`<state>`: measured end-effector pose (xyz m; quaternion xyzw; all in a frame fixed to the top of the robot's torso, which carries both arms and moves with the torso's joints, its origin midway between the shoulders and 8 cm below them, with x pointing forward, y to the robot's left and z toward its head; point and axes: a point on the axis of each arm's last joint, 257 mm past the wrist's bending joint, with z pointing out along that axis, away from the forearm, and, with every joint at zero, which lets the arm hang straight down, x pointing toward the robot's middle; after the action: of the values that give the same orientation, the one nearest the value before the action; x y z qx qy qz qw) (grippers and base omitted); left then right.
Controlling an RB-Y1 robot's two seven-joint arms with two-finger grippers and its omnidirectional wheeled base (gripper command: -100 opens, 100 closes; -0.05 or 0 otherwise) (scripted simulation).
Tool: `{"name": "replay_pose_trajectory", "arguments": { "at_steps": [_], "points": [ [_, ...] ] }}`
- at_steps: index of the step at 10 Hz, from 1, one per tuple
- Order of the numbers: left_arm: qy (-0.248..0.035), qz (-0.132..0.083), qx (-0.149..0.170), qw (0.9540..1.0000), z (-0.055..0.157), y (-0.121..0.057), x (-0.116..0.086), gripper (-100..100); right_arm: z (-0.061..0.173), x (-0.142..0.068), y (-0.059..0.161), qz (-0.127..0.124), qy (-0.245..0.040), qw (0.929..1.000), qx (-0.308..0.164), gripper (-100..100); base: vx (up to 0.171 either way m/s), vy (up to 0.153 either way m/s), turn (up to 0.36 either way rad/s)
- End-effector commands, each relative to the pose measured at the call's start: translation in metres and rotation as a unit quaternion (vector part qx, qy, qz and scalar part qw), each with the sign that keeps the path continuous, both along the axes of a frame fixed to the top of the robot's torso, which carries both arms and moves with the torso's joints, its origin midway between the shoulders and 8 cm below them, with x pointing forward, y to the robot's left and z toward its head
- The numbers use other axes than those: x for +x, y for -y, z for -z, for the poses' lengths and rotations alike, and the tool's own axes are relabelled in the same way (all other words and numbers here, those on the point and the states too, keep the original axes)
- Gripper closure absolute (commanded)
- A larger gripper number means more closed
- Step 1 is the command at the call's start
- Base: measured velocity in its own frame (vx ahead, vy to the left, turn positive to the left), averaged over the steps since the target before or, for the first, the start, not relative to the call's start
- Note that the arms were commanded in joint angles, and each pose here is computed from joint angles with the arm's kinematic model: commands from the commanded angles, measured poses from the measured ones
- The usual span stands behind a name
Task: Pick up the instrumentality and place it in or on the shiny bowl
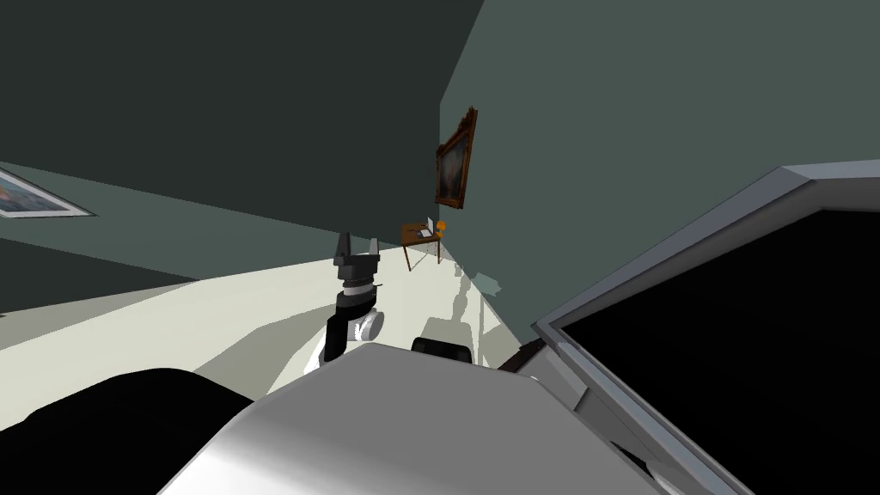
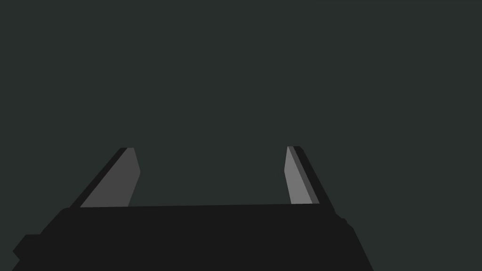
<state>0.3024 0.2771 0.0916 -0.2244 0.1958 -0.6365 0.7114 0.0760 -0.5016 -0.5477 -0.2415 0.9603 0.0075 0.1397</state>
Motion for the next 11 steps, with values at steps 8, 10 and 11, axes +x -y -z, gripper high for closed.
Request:
{"name": "replay_pose_trajectory", "arguments": {
  "at_steps": [8, 10, 11],
  "points": [
    [0.0, 0.0, 0.0, 1.0, 0.0, 0.0, 0.0, 0, -0.08, 0.079, 0.064, -0.006, 0.048, 0.9986, -0.019, 100, -0.124, 0.111, 0.012],
    [0.0, 0.0, 0.0, 1.0, 0.0, 0.0, 0.0, 0, -0.097, 0.092, 0.062, 0.002, 0.054, 0.9985, 0.002, 100, -0.143, 0.006, 0.054],
    [0.0, 0.0, 0.0, 1.0, 0.0, 0.0, 0.0, 0, -0.101, 0.095, 0.059, 0.005, 0.056, 0.9984, 0.01, 100, -0.165, 0.008, 0.066]
  ]
}}
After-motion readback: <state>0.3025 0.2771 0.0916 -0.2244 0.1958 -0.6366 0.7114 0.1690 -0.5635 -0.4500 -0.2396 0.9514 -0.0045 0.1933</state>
